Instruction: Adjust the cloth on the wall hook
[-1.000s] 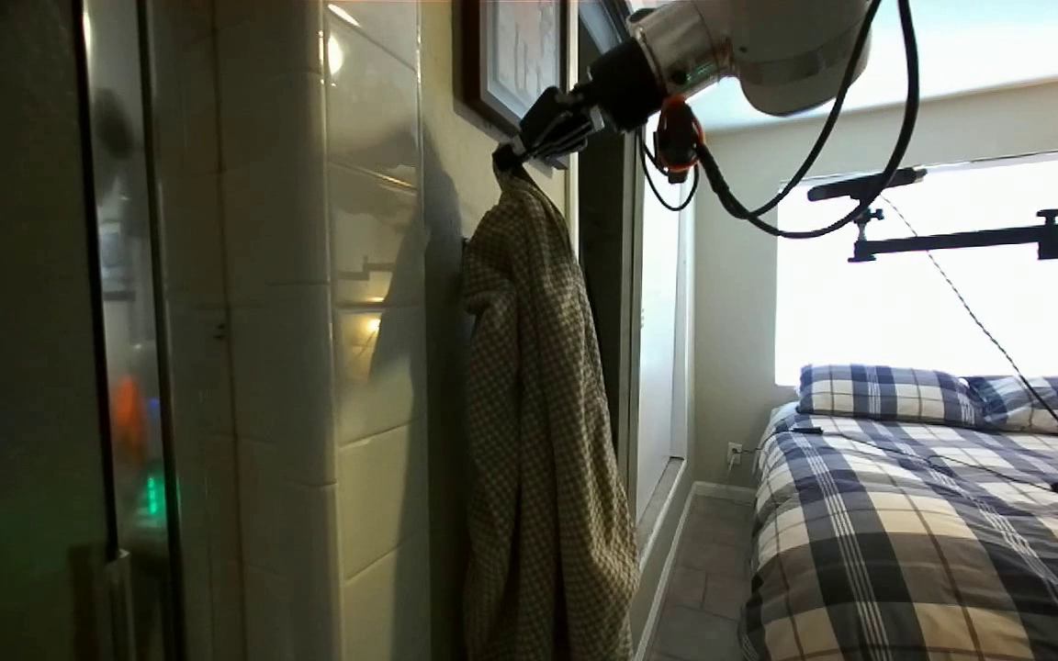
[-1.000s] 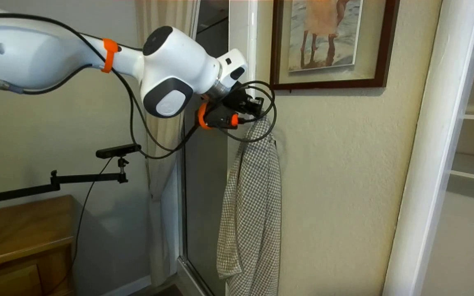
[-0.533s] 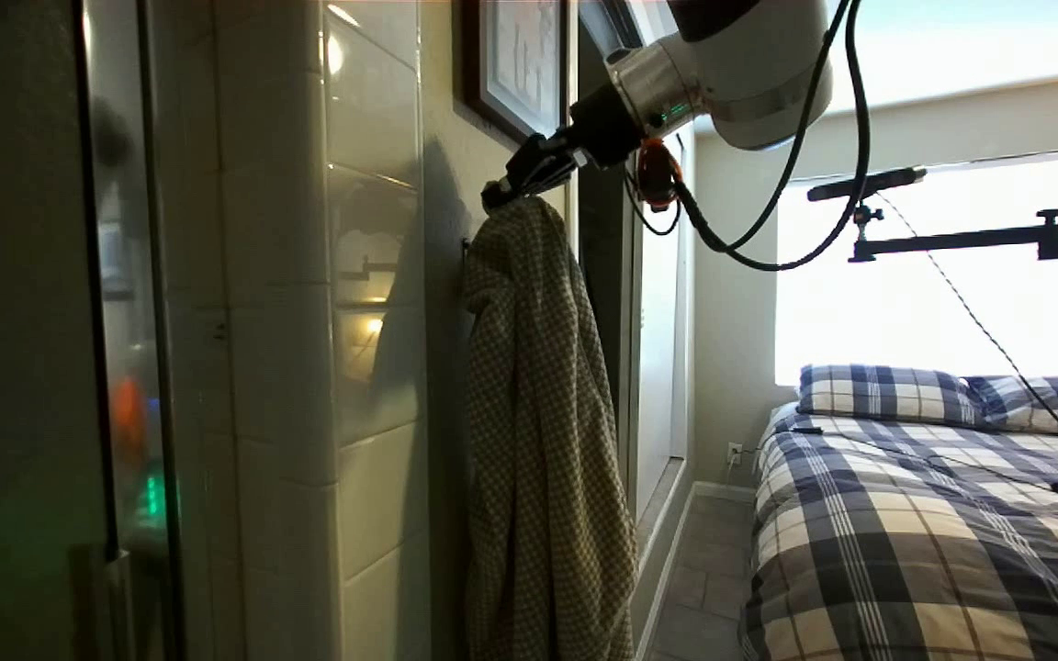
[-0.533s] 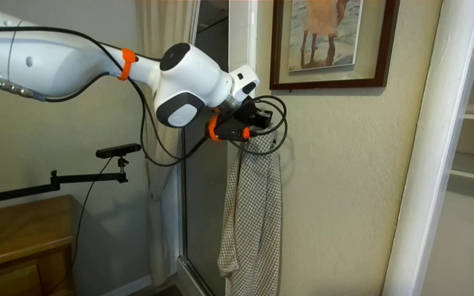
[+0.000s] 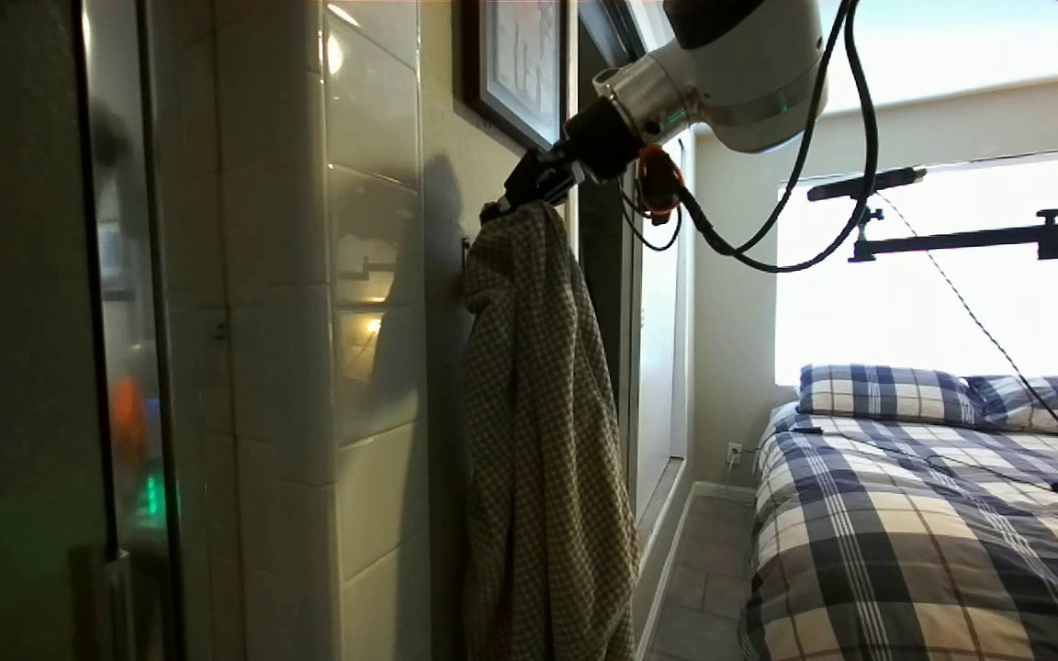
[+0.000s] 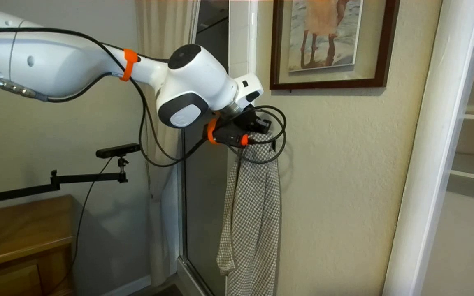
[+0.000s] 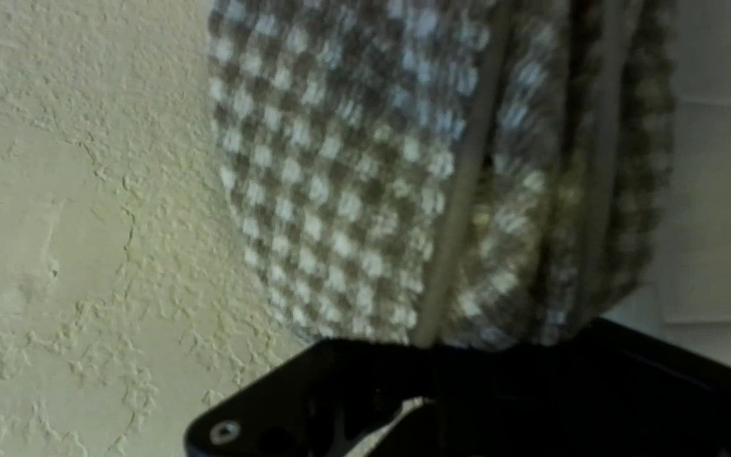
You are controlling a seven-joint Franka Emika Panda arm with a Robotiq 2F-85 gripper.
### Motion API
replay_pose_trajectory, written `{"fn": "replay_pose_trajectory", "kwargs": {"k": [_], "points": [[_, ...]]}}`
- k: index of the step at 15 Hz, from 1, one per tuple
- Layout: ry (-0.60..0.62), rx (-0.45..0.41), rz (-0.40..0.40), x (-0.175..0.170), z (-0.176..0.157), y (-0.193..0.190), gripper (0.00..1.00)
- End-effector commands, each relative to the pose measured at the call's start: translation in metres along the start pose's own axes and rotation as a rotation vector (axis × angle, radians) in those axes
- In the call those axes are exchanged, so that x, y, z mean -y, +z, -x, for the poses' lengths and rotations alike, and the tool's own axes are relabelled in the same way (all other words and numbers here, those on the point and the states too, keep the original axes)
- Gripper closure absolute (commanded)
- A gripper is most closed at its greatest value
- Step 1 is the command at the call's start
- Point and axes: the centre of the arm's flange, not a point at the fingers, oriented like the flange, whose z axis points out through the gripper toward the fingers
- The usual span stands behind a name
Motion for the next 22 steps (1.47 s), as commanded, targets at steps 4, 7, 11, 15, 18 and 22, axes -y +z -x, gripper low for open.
{"fn": "replay_pose_trajectory", "kwargs": {"k": [4,7,11,15,18,22], "points": [[-0.027,0.005,0.001,-0.004,-0.018,-0.006,0.58],[-0.146,-0.054,0.013,0.001,-0.041,-0.021,0.38],[-0.181,-0.021,0.031,0.014,-0.063,-0.050,0.10],[-0.161,0.114,0.037,0.016,-0.059,-0.066,0.00],[-0.115,0.193,0.002,0.016,-0.053,-0.074,0.00],[-0.075,0.272,-0.044,0.020,-0.047,-0.080,0.00]]}}
